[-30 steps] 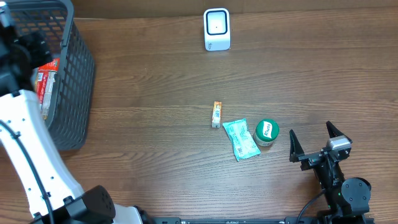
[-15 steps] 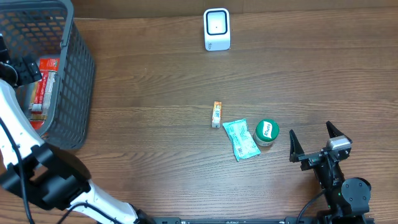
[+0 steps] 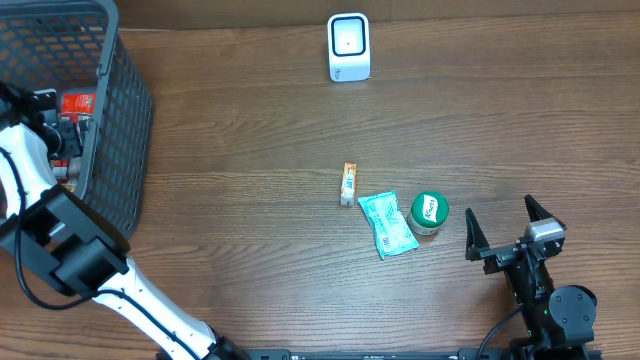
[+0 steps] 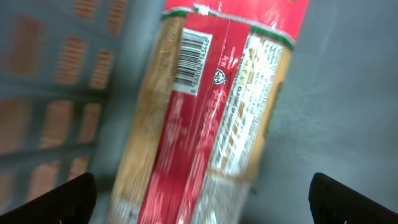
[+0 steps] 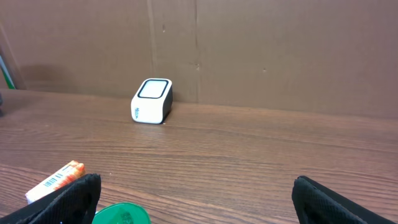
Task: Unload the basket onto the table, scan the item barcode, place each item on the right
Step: 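Swing the left gripper into the grey basket over the red packet, then grasp the red spaghetti packet in the basket with the left gripper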
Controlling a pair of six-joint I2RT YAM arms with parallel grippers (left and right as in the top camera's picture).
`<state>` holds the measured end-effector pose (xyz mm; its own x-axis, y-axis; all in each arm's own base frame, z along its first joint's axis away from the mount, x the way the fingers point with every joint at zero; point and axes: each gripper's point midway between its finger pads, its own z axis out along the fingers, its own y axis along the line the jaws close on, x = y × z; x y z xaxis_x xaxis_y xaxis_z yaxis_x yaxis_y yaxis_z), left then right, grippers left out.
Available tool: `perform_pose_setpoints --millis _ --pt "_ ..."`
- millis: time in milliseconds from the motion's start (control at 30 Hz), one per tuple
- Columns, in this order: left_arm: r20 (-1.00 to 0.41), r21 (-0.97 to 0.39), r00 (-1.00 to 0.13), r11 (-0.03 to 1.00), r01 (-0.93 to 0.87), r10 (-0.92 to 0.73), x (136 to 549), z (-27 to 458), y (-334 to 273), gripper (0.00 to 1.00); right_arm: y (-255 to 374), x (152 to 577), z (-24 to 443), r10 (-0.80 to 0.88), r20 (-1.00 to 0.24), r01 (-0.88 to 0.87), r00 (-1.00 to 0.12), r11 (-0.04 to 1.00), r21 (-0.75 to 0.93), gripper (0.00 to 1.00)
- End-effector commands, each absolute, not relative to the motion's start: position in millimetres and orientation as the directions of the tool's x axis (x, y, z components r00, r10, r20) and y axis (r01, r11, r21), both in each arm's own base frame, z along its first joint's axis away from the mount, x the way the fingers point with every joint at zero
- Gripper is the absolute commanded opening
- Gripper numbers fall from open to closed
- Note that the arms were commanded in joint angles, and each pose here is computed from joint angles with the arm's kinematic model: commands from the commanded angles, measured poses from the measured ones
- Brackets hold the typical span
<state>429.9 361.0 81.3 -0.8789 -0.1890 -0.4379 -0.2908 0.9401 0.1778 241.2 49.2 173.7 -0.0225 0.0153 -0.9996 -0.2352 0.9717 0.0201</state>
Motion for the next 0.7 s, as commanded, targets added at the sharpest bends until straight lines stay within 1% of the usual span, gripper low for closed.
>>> perform_pose_setpoints --millis 0,67,267,467,533,600,667 --pt "-0.435 0.164 -0.894 0.968 -0.191 -0.102 437.4 61.9 359.8 1.0 48.6 241.3 172.0 0.014 -1.0 -0.235 -0.018 0.972 0.018 1.0" --pt "-0.43 0.155 -0.899 0.974 -0.165 -0.084 439.4 52.8 357.8 1.0 48.6 241.3 172.0 0.014 -1.0 -0.235 -0.018 0.972 0.018 1.0" --pt "-0.406 0.137 -0.907 0.974 -0.178 -0.109 435.1 24.3 364.5 1.0 48.6 241.3 172.0 0.014 -1.0 -0.235 -0.018 0.972 0.018 1.0" --pt "-0.374 0.043 -0.913 0.981 -0.191 -0.161 424.7 -12.9 361.0 1.0 48.6 241.3 172.0 0.014 -1.0 -0.235 -0.018 0.972 0.018 1.0" --pt "-0.371 0.013 -0.913 0.983 -0.186 -0.168 423.7 -17.5 356.7 0.94 48.6 241.3 172.0 0.014 -1.0 -0.235 -0.018 0.972 0.018 1.0" --pt "-0.372 0.012 -0.913 0.983 -0.186 -0.168 423.9 -17.5 356.5 0.83 48.6 241.3 172.0 0.014 -1.0 -0.235 -0.018 0.972 0.018 1.0" --pt "-0.37 0.01 -0.914 0.983 -0.185 -0.168 423.5 -17.7 355.8 0.66 48.6 241.3 172.0 0.014 -1.0 -0.235 -0.018 0.972 0.018 1.0"
